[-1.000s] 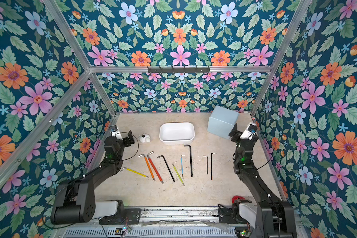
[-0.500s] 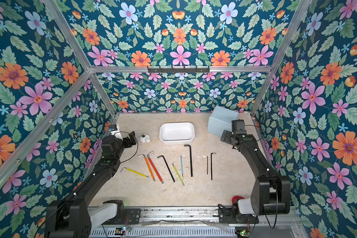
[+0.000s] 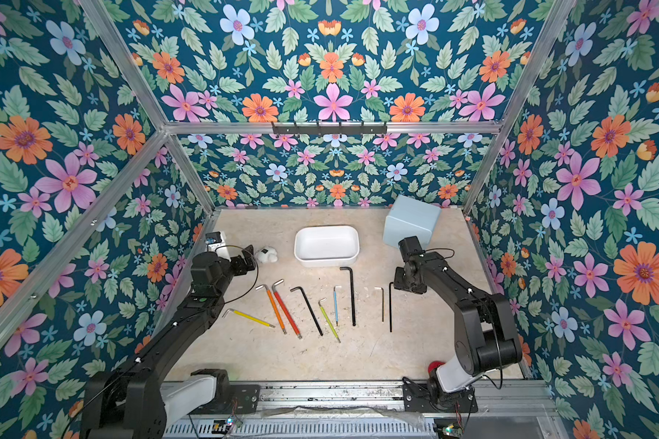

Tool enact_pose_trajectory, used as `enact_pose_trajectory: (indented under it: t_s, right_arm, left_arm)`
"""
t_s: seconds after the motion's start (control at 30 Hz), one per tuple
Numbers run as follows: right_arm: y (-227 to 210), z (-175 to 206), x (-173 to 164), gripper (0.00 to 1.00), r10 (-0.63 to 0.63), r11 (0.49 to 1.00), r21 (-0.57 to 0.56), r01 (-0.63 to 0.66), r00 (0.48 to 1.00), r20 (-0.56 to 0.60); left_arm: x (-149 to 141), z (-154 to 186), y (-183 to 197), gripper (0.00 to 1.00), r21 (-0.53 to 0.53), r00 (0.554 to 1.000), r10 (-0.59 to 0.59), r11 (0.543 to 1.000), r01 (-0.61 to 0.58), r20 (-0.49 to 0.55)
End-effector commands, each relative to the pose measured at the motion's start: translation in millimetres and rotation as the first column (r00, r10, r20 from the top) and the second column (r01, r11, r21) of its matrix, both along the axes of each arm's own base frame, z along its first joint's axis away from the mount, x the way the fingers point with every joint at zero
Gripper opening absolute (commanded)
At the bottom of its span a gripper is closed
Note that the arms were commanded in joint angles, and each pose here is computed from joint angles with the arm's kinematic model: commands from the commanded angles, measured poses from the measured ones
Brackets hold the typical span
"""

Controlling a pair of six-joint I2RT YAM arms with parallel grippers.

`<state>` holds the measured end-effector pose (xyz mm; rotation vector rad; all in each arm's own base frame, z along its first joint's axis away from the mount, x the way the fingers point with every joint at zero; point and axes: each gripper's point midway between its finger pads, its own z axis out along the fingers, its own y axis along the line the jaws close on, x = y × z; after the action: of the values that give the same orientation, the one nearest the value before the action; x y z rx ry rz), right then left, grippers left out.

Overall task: Put the hex key on the desktop into the storage box
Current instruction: Pick up the Allen key from the center of the board.

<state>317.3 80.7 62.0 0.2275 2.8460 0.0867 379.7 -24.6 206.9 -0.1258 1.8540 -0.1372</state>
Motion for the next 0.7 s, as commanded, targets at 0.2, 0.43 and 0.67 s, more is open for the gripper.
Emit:
enact_pose_trajectory:
  t_s: [0.2, 0.43, 0.67]
  right_arm:
    - [21.0, -14.6, -8.0, 0.54, 0.043, 0.999, 0.028, -0.043, 0.999, -0.025]
    - [33.4, -28.5, -13.4, 0.54, 0.089, 0.996, 0.026, -0.088, 0.994, -0.06]
    - [35.9, -46.4, -19.2, 0.52, 0.106, 0.994, 0.012, -0.106, 0.989, -0.106]
  left_arm:
    - [0.7, 3.9, -4.9, 1.0, 0.007, 1.0, -0.003, 1.0, 0.003, 0.006]
    - [0.0, 2.7, -4.6, 1.0, 0.015, 1.0, 0.004, 1.0, -0.004, -0.001]
    - [-0.1, 1.4, -5.0, 0.99, 0.024, 1.0, 0.008, 1.0, -0.007, -0.008]
